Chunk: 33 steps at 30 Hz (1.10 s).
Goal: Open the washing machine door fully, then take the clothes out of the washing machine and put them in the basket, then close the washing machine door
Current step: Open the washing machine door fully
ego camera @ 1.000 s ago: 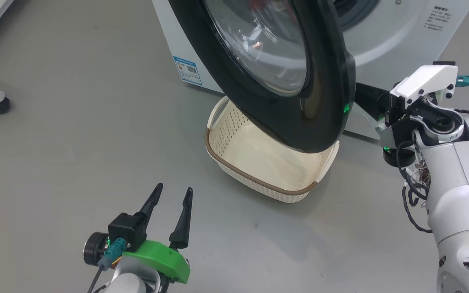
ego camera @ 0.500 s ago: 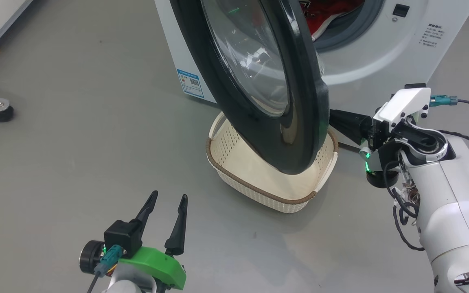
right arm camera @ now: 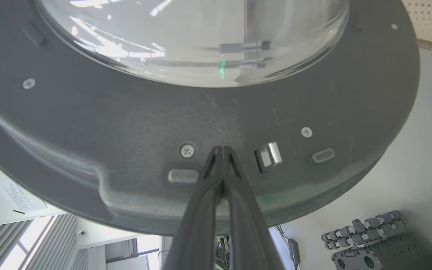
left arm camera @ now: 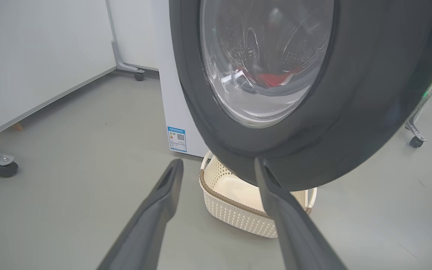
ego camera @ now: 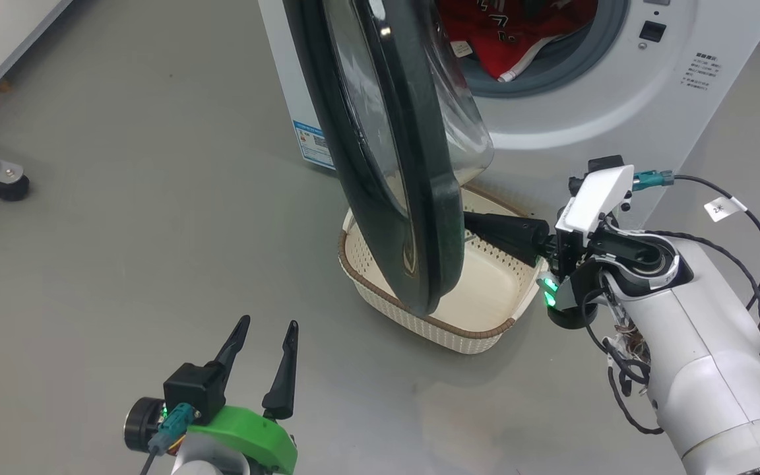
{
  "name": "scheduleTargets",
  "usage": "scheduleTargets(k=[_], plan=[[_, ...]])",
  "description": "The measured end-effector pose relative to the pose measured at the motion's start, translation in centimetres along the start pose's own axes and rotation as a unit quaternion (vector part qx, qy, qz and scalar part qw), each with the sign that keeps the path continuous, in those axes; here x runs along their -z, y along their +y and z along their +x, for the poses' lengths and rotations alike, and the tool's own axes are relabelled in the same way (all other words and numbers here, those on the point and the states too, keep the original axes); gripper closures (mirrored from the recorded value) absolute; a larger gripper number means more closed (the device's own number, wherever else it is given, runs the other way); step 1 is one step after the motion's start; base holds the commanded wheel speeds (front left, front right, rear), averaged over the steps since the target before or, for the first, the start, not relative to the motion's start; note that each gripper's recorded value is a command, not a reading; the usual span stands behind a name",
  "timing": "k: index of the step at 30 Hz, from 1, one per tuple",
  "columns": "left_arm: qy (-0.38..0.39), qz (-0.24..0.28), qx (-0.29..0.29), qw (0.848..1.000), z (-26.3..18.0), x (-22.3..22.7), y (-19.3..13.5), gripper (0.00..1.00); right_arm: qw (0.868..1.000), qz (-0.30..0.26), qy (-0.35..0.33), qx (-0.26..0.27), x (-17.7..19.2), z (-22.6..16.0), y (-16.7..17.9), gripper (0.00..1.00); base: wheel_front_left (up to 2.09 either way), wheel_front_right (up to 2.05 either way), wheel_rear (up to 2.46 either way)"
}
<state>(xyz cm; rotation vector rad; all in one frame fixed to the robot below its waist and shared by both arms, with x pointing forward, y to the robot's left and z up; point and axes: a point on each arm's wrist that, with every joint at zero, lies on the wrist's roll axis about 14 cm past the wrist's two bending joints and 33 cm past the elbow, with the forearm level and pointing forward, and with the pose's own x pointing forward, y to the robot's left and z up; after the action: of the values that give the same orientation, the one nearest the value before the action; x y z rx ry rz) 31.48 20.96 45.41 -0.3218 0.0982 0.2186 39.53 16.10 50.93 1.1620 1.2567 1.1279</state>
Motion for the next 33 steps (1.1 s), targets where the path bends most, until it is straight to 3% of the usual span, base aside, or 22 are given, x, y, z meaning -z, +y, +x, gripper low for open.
scheduleTargets(k=[17, 27, 33], plan=[[-0.001, -0.001, -0.007, 1.000, -0.3, -0.1, 0.4, 0.00, 0.996, -0.015, 0.083, -0.012, 5.8, 2.9, 0.9, 1.00, 0.00, 0.00, 0.00], [-0.018, -0.005, -0.014, 1.000, -0.3, -1.1, 0.9, 0.00, 0.998, -0.016, 0.052, -0.016, 5.6, 3.1, 1.5, 1.00, 0.00, 0.00, 0.00], [-0.028, 0.014, -0.005, 0.999, -0.2, -1.7, 0.9, 0.00, 0.998, -0.062, 0.010, 0.004, 4.8, 2.4, 1.3, 1.00, 0.00, 0.00, 0.00]])
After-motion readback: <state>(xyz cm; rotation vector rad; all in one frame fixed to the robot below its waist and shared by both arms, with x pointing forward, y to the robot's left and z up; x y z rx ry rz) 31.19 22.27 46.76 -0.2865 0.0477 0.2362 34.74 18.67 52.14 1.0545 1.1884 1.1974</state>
